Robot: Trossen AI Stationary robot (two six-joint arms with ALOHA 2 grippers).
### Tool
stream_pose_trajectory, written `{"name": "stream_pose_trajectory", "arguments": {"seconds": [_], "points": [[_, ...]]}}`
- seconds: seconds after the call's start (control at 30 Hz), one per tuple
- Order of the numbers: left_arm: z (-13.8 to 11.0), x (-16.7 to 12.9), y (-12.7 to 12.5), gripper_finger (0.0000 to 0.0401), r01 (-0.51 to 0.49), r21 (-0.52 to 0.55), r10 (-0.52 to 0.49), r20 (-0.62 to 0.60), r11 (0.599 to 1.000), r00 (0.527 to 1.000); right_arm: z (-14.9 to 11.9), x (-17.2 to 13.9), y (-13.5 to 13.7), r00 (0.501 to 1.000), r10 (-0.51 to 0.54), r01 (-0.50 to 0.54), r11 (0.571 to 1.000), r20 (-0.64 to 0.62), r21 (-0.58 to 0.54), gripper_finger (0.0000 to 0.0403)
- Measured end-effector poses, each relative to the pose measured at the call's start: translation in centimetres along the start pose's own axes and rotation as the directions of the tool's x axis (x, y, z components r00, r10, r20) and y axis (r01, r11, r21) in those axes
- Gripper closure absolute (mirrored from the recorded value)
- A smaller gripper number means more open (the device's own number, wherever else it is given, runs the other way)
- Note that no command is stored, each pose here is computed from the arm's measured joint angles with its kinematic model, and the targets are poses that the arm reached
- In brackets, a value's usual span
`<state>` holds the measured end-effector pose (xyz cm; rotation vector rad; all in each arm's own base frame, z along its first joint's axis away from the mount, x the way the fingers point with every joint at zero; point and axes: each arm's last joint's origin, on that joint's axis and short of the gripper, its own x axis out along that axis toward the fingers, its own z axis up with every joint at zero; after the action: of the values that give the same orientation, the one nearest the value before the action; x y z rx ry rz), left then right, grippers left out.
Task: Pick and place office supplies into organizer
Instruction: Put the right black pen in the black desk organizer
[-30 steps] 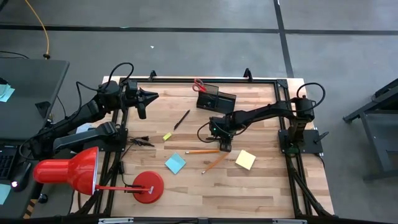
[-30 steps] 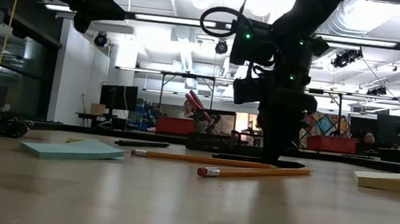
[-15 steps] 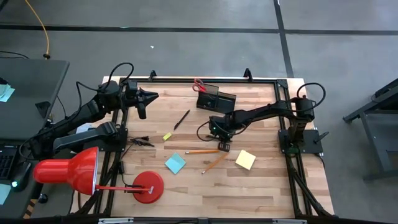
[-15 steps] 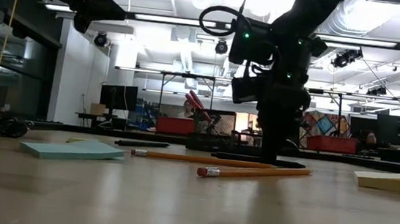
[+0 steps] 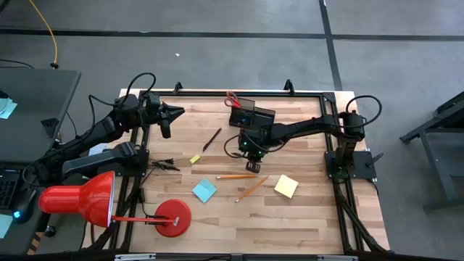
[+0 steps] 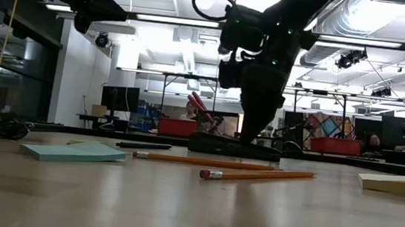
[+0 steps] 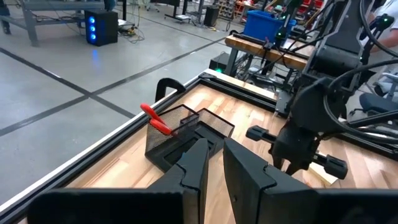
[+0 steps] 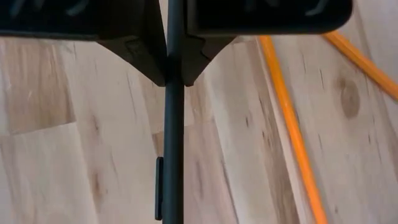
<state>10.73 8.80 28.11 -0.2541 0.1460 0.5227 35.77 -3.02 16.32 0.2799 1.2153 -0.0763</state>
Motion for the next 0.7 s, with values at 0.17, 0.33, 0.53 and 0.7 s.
{"name": "stream_pose_trajectory", "arguments": {"seconds": [0.17,0.33,0.53,0.7], "points": [[0.0,0.0,0.0,0.0361,0.000,0.000,0.000,0.000,1.000,1.000,0.5,-0.2,-0.8,0.999,0.005,-0.006,0.999,0.035,0.039,0.0399],[0.0,0.0,0.0,0.0361,0.000,0.000,0.000,-0.001,1.000,1.000,1.0,-0.4,-1.6,0.997,0.002,-0.008,0.997,0.080,0.082,0.0396],[0.0,0.0,0.0,0.0361,0.000,-0.001,0.000,-0.001,1.000,1.000,1.8,-0.7,-2.6,0.989,-0.002,-0.016,0.993,0.150,0.117,0.0400],[-0.1,0.0,0.0,0.0361,-0.001,-0.002,0.001,-0.007,1.000,1.000,2.4,-1.8,-3.5,0.975,-0.015,-0.020,0.988,0.221,0.155,0.0398]]}}
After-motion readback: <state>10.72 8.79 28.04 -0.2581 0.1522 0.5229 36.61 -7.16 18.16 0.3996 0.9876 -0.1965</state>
